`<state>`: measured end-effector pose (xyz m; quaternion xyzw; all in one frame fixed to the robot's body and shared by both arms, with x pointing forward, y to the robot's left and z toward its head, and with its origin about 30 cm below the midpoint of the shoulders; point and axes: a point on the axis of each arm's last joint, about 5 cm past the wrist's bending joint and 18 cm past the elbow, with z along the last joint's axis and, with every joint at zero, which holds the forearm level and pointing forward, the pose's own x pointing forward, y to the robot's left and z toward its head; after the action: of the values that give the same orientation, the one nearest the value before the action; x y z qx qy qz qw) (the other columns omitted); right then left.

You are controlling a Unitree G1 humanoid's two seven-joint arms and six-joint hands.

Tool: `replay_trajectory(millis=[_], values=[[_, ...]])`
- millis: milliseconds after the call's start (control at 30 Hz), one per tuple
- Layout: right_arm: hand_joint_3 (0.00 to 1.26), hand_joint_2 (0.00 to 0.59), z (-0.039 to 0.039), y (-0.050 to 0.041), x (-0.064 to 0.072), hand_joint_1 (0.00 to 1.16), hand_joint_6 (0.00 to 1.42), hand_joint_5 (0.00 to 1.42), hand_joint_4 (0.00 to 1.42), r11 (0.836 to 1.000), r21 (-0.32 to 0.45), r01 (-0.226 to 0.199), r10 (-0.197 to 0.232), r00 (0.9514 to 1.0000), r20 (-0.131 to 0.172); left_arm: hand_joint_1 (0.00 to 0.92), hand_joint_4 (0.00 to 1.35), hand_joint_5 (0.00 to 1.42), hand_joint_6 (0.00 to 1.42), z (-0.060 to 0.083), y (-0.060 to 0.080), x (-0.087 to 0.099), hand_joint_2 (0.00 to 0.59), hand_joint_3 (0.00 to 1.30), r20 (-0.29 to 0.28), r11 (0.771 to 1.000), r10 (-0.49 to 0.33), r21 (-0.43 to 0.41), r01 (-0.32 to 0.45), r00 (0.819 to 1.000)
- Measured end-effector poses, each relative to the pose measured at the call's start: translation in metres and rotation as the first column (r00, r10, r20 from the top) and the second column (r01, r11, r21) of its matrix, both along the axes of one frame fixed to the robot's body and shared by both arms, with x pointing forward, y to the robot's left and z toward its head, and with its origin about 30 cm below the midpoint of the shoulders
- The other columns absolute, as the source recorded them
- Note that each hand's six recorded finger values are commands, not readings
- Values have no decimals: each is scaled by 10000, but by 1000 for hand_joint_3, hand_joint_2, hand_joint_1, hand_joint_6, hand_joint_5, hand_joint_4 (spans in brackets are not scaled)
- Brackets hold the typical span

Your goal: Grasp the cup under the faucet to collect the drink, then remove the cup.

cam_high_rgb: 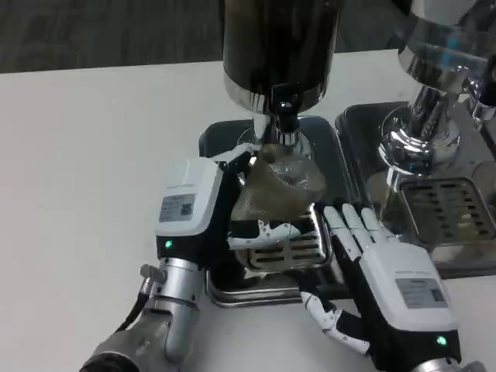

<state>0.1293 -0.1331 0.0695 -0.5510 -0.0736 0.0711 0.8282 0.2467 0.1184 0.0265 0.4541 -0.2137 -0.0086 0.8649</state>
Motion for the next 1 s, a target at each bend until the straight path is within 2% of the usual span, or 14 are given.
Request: replay_trajectory(millis=[100, 433, 700, 1000], values=[[44, 441, -11, -4, -24, 299, 128, 0, 0, 9999, -14, 112, -112, 9999, -111, 707, 780, 940, 1180, 34, -63, 36, 0, 594, 134, 9998, -185, 53, 184, 9997], [44, 441, -14, 0, -50, 299, 128, 0, 0, 9998, 14, 203, -203, 9996, -198, 733, 831, 993, 1209, -1, -71, 14, 0, 639, -64, 9994, -119, 333, 121, 9999], [44, 441, -8, -2, -68, 299, 128, 0, 0, 9997, 51, 233, -232, 9995, -210, 750, 851, 1009, 1240, -32, -64, -19, 0, 660, 78, 9984, -219, 530, 214, 9997], [44, 441, 1, -13, -49, 299, 128, 0, 0, 9997, 114, 207, -204, 9995, -227, 626, 772, 994, 1218, -101, -10, -102, 0, 595, 268, 9989, -35, 468, 23, 9996]])
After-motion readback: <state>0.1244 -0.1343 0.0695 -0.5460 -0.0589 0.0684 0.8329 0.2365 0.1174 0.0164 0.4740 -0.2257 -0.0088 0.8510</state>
